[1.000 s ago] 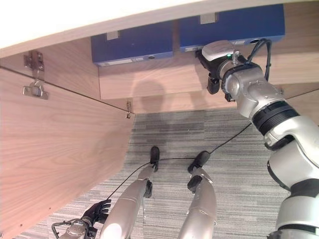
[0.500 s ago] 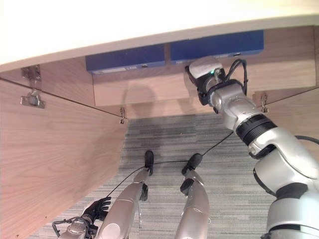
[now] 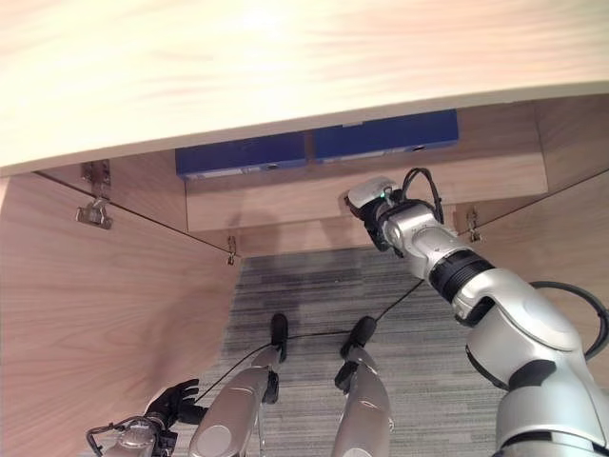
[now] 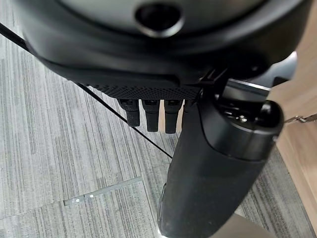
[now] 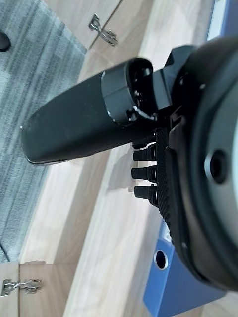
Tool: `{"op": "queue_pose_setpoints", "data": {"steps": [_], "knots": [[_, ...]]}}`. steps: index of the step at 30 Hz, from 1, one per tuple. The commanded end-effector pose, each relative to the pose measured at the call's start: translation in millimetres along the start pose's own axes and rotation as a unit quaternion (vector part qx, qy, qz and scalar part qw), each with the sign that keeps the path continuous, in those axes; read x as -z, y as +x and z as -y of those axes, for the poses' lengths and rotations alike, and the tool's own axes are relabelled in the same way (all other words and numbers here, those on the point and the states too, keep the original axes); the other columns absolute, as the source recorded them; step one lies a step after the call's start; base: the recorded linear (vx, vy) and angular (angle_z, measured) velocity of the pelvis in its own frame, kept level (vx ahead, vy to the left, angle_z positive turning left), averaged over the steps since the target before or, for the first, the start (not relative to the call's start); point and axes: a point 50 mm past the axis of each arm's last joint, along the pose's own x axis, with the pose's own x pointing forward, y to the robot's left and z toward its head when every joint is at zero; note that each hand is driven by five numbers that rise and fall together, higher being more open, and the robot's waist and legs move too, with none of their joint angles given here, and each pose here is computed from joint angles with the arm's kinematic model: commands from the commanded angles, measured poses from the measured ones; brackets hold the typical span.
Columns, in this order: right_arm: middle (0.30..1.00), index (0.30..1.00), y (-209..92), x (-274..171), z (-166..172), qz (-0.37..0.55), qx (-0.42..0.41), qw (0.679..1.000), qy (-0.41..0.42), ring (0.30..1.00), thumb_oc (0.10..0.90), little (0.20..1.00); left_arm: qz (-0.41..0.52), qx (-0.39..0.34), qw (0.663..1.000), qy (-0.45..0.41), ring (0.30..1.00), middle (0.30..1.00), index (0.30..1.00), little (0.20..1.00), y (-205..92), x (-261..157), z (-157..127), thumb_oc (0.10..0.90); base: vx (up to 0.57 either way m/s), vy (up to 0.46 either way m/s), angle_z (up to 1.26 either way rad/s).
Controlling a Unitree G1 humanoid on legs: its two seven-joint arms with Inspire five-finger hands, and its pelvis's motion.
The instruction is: Put the empty folder in the office cabinet
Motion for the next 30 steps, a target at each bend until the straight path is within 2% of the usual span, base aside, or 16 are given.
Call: {"op": "queue_pose_setpoints", "data": {"steps": [1,6,10,15,17,19,22,23,24,27,29,30], "knots": [[0.900,0.900,6,-3,-39,0.000,-0.081,0.997,0.004,0.900,0.800,0.900,-0.089,-0.024,0.995,0.030,0.900,0.900,0.900,0.900,-15,53,-24,0.800,0.00,-0.054,-0.04],[0.900,0.900,11,-29,-64,0.027,-0.109,0.992,0.051,0.900,0.800,0.900,-0.116,-0.030,0.992,0.031,0.900,0.900,0.900,0.900,-17,62,-30,0.800,0.06,-0.062,-0.04],[0.900,0.900,12,-34,-90,0.024,-0.127,0.980,0.149,0.900,0.800,0.900,-0.127,-0.036,0.991,0.016,0.900,0.900,0.900,0.900,-17,65,-29,0.800,0.05,-0.088,-0.14],[0.900,0.900,11,-46,-108,0.025,-0.135,0.979,0.154,0.900,0.800,0.900,-0.140,-0.035,0.990,0.011,0.900,0.900,0.900,0.900,-17,69,-23,0.800,0.09,-0.065,-0.07],[0.900,0.900,6,-59,-114,0.053,-0.116,0.971,0.203,0.900,0.800,0.900,-0.165,-0.040,0.985,0.012,0.900,0.900,0.900,0.900,-21,81,-19,0.800,0.18,-0.145,-0.08],[0.900,0.900,-5,-63,-117,0.090,-0.104,0.950,0.280,0.900,0.800,0.900,-0.194,-0.046,0.980,0.011,0.900,0.900,0.900,0.900,-28,96,-20,0.800,0.15,-0.131,-0.10],[0.900,0.900,-18,-58,-148,0.076,-0.128,0.924,0.353,0.900,0.800,0.900,-0.218,-0.045,0.975,0.019,0.900,0.900,0.900,0.900,-33,106,-18,0.800,0.12,-0.072,-0.24],[0.900,0.900,-18,-58,-148,0.076,-0.128,0.924,0.353,0.900,0.800,0.900,-0.218,-0.045,0.975,0.019,0.900,0.900,0.900,0.900,-33,106,-18,0.800,0.12,-0.069,-0.06],[0.900,0.900,-24,-58,-169,0.060,-0.152,0.909,0.383,0.900,0.800,0.900,-0.225,-0.043,0.973,0.022,0.900,0.900,0.900,0.900,-34,109,-18,0.800,0.07,-0.045,0.06],[0.900,0.900,-28,-64,-190,0.045,-0.177,0.900,0.395,0.900,0.800,0.900,-0.224,-0.041,0.973,0.030,0.900,0.900,0.900,0.900,-33,108,-17,0.800,0.07,-0.060,0.04],[0.900,0.900,-37,-77,-224,0.022,-0.231,0.890,0.393,0.900,0.800,0.900,-0.218,-0.040,0.974,0.041,0.900,0.900,0.900,0.900,-32,105,-17,0.800,0.05,-0.053,0.05],[0.900,0.900,-37,-78,-224,0.022,-0.231,0.890,0.393,0.900,0.800,0.900,-0.218,-0.040,0.974,0.041,0.900,0.900,0.900,0.900,-32,105,-17,0.800,0.10,-0.069,0.15]]}}
